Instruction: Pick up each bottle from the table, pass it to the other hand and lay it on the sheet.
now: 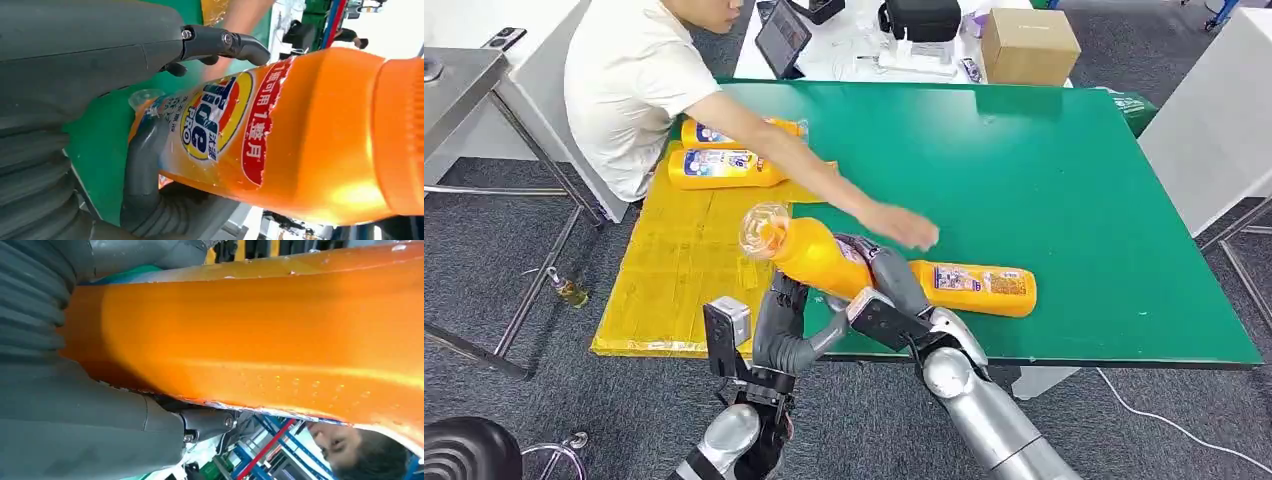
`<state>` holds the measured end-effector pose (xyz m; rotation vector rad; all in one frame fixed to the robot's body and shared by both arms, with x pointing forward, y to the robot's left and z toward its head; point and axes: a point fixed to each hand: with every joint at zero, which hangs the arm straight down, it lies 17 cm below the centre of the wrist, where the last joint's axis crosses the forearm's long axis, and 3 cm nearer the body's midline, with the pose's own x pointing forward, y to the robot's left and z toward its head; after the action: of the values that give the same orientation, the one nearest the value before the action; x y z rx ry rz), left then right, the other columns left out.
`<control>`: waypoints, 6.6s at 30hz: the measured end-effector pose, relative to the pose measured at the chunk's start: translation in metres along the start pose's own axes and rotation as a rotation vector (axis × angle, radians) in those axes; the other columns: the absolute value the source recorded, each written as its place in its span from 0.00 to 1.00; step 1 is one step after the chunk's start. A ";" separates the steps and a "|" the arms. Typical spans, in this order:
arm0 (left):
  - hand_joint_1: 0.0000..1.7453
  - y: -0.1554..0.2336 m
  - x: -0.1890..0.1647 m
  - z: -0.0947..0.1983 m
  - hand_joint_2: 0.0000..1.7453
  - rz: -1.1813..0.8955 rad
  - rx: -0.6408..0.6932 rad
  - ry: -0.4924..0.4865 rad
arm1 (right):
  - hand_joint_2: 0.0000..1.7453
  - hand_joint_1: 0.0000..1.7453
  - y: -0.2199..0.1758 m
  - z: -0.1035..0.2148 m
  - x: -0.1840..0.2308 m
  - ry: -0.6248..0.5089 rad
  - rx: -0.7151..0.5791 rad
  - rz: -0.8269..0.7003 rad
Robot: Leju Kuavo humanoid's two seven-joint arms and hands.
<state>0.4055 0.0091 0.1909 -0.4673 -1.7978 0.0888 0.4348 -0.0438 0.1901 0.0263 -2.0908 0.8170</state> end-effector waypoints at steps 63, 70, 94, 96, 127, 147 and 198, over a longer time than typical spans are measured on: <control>1.00 0.063 0.023 -0.017 1.00 0.221 0.200 -0.047 | 0.00 0.00 0.089 0.003 0.056 -0.152 0.109 -0.065; 1.00 0.070 0.049 -0.027 1.00 0.075 0.198 -0.147 | 0.00 0.00 0.040 0.013 0.097 -0.286 -0.219 0.069; 1.00 0.132 -0.005 -0.079 1.00 -1.134 -0.045 -0.047 | 0.00 0.00 -0.113 0.044 0.170 -0.352 -0.825 0.142; 1.00 0.132 -0.021 -0.084 1.00 -1.222 -0.125 -0.002 | 0.00 0.00 -0.110 0.043 0.166 -0.341 -0.818 0.128; 0.00 0.180 -0.100 -0.094 1.00 -1.319 -0.346 0.459 | 0.00 0.00 -0.067 0.029 0.099 -0.196 -0.687 0.010; 0.00 0.194 -0.120 -0.076 1.00 -1.409 -0.409 0.529 | 0.00 0.00 -0.047 0.027 0.058 -0.113 -0.604 0.031; 0.00 0.096 -0.006 -0.059 1.00 -1.081 -0.360 -0.104 | 1.00 0.00 -0.033 0.065 0.014 -0.038 -0.452 0.300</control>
<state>0.4875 0.0839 0.1729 0.3141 -1.9542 -0.9788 0.3891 -0.1027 0.1916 -0.5293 -2.3024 0.4975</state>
